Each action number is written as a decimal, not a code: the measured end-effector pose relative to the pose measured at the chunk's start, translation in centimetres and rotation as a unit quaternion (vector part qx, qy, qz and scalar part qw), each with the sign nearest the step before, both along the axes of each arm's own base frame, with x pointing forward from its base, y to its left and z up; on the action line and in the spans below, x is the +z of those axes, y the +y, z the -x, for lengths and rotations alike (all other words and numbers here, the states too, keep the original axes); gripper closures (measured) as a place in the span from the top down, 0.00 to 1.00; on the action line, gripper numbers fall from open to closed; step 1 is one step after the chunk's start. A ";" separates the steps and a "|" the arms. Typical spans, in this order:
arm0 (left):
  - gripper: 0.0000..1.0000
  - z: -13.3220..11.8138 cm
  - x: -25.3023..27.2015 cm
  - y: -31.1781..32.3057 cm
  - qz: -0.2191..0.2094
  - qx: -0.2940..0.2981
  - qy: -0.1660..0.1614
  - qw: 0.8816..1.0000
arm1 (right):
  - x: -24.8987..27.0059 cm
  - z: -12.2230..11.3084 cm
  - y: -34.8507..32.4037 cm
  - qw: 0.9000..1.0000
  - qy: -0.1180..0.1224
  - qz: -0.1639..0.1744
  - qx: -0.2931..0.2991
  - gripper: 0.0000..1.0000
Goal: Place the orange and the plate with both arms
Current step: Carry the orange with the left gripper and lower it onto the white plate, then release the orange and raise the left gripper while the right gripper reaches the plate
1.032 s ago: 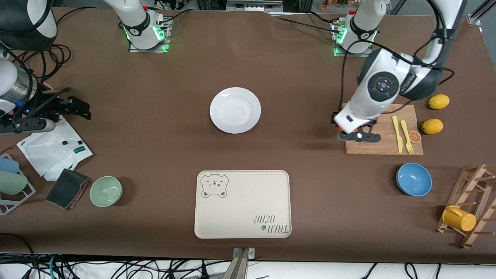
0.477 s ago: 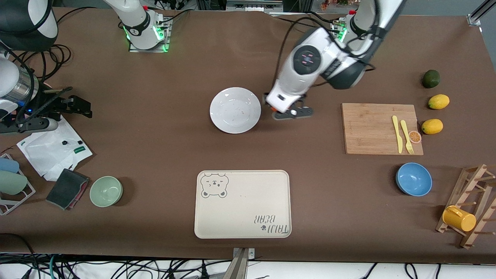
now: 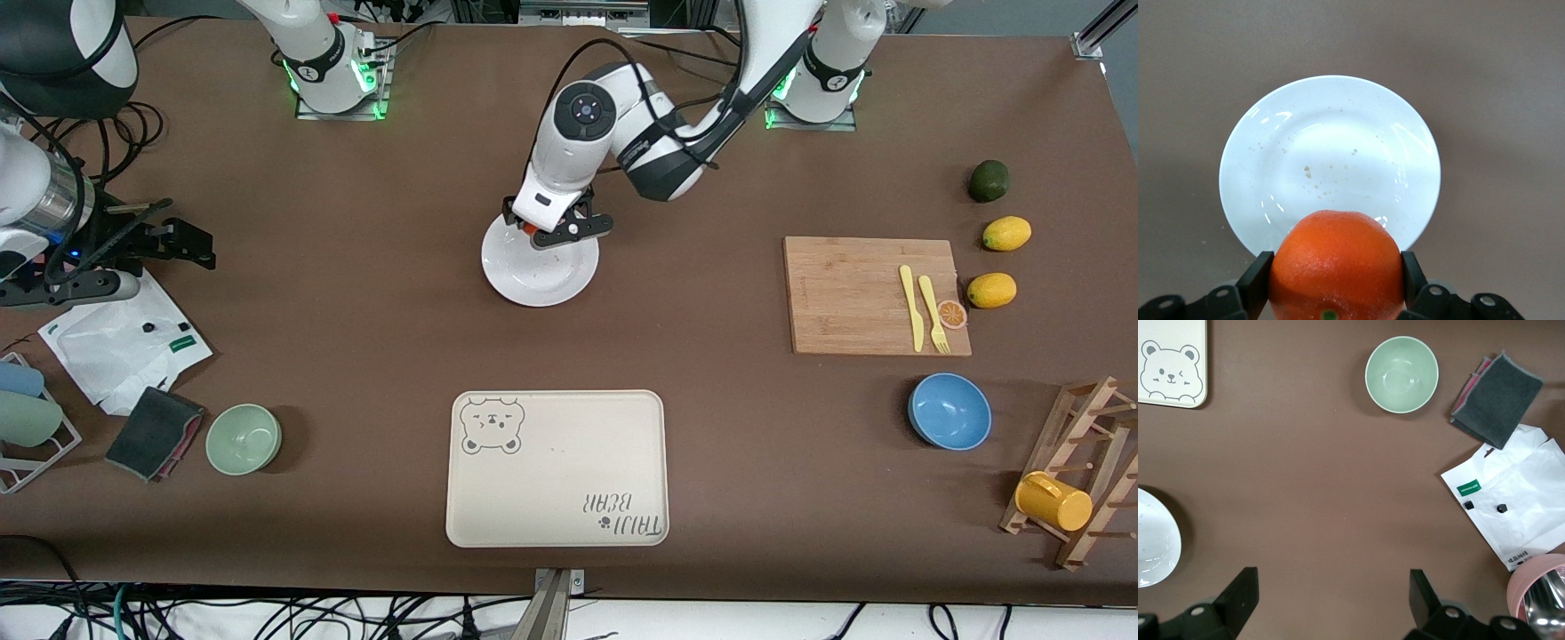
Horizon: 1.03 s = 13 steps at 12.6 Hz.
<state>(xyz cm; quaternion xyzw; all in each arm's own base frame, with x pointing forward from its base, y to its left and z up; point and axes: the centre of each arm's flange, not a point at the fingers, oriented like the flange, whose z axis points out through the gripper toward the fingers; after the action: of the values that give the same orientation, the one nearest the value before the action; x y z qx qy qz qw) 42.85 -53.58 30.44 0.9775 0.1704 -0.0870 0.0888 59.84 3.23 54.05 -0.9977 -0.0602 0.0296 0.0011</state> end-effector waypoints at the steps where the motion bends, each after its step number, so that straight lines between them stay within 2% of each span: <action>1: 0.81 -0.3 -1.7 0.1 -0.008 0.000 -0.007 1.000 | 0.0 0.0 0.0 1.000 0.000 0.000 0.000 1.00; 4: 0.81 0.0 -6.6 -0.5 -0.028 0.007 -0.031 0.999 | 0.2 0.0 0.0 1.000 -0.001 0.000 0.002 1.00; 8: 0.82 1.8 -9.2 -2.0 -0.029 0.014 -0.028 0.999 | 0.6 0.3 -0.2 1.000 0.002 -0.001 0.021 1.00; 10: 0.98 2.2 -9.8 -2.2 -0.033 0.009 -0.027 0.999 | 0.0 0.3 -0.6 1.000 0.015 0.000 0.021 1.00; 13: 1.00 1.5 -9.4 -2.2 -0.029 0.013 -0.033 0.999 | -0.3 0.3 -0.5 0.999 0.020 0.000 0.024 1.00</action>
<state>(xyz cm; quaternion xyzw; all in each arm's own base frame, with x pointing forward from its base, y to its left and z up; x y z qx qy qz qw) 41.33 -55.79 20.99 0.9798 0.1821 -0.0487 0.0667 59.57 2.71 53.70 -0.9952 -0.0845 0.0499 0.0018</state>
